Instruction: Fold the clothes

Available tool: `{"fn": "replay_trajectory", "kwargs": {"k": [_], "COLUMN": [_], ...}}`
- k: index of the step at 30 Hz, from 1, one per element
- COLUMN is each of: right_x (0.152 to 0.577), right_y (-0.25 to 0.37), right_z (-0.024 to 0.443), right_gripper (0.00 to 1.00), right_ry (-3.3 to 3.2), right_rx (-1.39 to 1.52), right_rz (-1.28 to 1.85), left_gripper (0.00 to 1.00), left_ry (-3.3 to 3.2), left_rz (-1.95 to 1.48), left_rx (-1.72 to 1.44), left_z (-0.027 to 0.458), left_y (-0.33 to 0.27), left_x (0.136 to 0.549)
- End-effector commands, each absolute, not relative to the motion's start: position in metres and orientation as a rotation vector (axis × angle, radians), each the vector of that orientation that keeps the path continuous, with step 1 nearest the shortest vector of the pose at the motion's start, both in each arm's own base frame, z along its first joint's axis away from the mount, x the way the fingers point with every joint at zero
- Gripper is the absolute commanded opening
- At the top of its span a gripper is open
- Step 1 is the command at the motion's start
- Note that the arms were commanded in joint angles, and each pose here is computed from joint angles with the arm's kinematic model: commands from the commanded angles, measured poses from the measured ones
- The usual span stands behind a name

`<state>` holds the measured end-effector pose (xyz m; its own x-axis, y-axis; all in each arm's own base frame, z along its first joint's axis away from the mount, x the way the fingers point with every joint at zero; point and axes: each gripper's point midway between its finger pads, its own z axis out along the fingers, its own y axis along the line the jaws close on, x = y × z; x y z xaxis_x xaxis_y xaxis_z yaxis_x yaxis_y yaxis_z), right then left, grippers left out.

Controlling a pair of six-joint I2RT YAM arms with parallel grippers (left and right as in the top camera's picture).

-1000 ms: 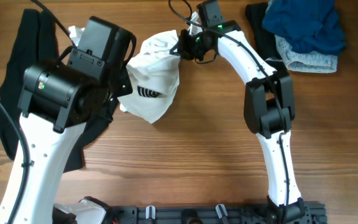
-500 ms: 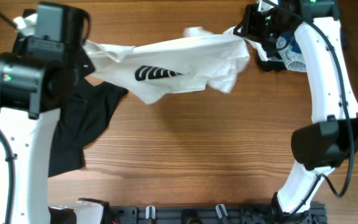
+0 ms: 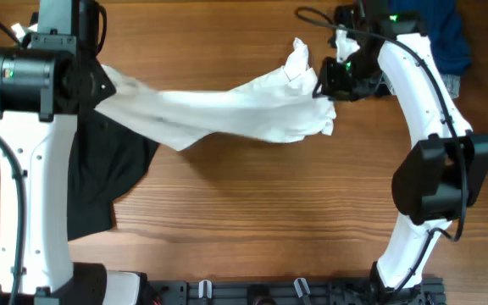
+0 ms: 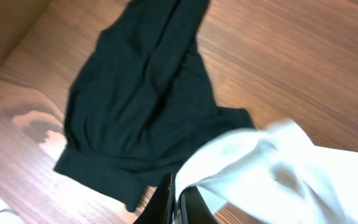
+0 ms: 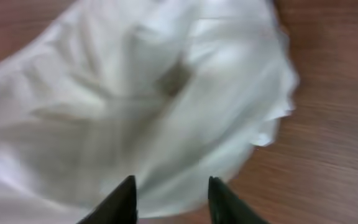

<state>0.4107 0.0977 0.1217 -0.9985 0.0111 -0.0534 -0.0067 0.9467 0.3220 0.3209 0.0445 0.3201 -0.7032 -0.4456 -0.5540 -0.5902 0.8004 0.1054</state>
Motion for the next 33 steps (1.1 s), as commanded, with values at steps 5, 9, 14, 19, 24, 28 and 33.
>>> {"fn": "replay_trajectory", "kwargs": {"k": [5, 9, 14, 19, 24, 28, 33], "right_x": [0.422, 0.414, 0.380, 0.341, 0.327, 0.326, 0.335], "right_y": [0.085, 0.106, 0.138, 0.176, 0.191, 0.202, 0.199], "right_z": [0.106, 0.108, 0.084, 0.053, 0.048, 0.047, 0.029], "right_gripper": [0.62, 0.61, 0.60, 0.52, 0.49, 0.49, 0.49], "right_ry": [3.028, 3.032, 3.121, 3.177, 3.183, 3.157, 3.142], "right_rx": [0.004, -0.082, -0.246, -0.404, -0.458, -0.510, -0.423], "right_rz": [0.440, 0.532, 0.574, 0.680, 0.704, 0.694, 0.586], "left_gripper": [0.04, 0.04, 0.04, 0.04, 0.04, 0.04, 0.04], "left_ry": [2.462, 2.478, 2.470, 2.469, 2.470, 2.470, 2.470], "left_rz": [0.468, 0.400, 0.390, 0.389, 0.390, 0.390, 0.390], "left_rx": [-0.781, -0.777, -0.777, -0.777, -0.776, -0.777, -0.776], "left_z": [0.318, 0.315, 0.316, 0.316, 0.316, 0.316, 0.316], "left_y": [0.058, 0.050, 0.049, 0.049, 0.049, 0.049, 0.049], "left_x": [0.322, 0.326, 0.329, 0.329, 0.329, 0.329, 0.329]}}
